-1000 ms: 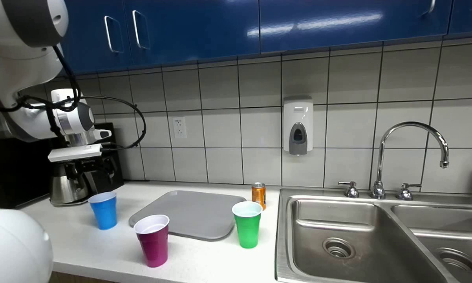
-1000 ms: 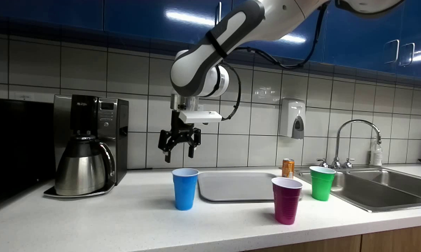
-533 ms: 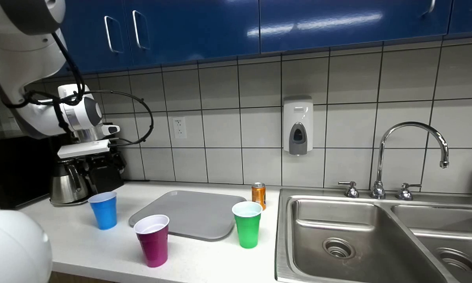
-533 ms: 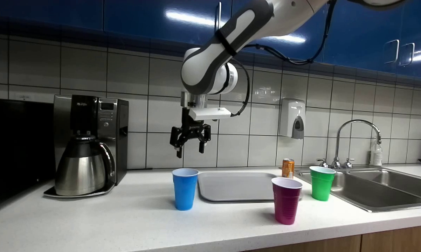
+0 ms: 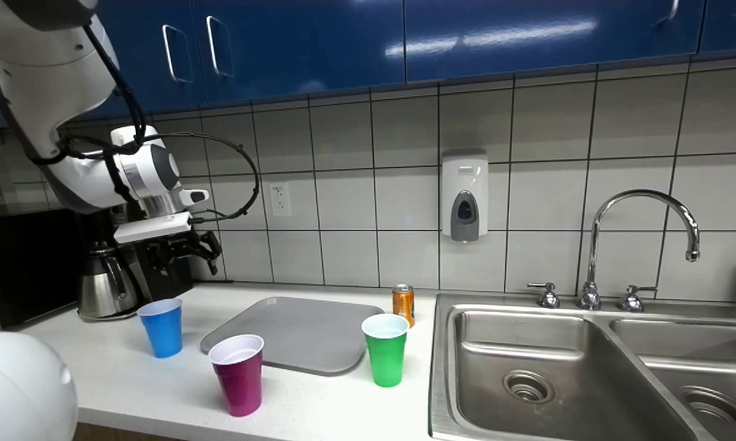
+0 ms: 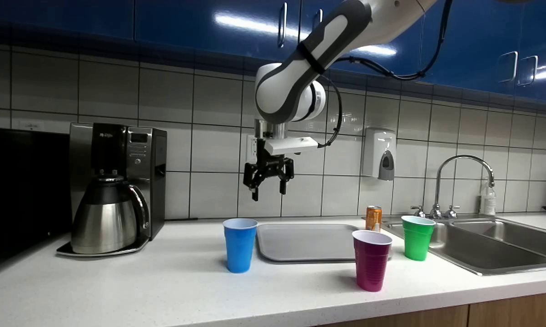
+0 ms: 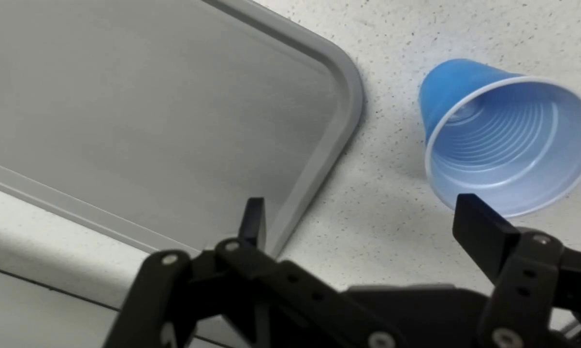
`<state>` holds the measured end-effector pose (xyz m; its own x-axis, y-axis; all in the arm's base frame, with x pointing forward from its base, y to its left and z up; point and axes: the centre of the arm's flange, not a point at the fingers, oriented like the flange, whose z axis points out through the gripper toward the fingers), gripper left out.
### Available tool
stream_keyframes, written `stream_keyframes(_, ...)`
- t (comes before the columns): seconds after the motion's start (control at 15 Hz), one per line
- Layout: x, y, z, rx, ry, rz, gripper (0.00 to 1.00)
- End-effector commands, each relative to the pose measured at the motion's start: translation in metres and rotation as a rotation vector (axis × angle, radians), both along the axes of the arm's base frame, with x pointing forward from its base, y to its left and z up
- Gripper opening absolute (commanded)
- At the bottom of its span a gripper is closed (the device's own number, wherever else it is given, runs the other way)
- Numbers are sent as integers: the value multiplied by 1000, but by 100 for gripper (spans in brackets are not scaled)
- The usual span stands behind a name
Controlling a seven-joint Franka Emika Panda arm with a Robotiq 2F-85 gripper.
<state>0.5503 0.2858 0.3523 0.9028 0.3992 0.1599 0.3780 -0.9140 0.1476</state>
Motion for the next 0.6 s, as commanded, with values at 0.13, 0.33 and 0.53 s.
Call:
stream_keyframes(0.13, -23, -43, 18, -1, -39, -88, 100)
stream_keyframes(0.33, -31, -61, 23, 4, -46, -129, 100)
stream_keyframes(0.53, -40, -78, 29, 4, -56, -166, 100)
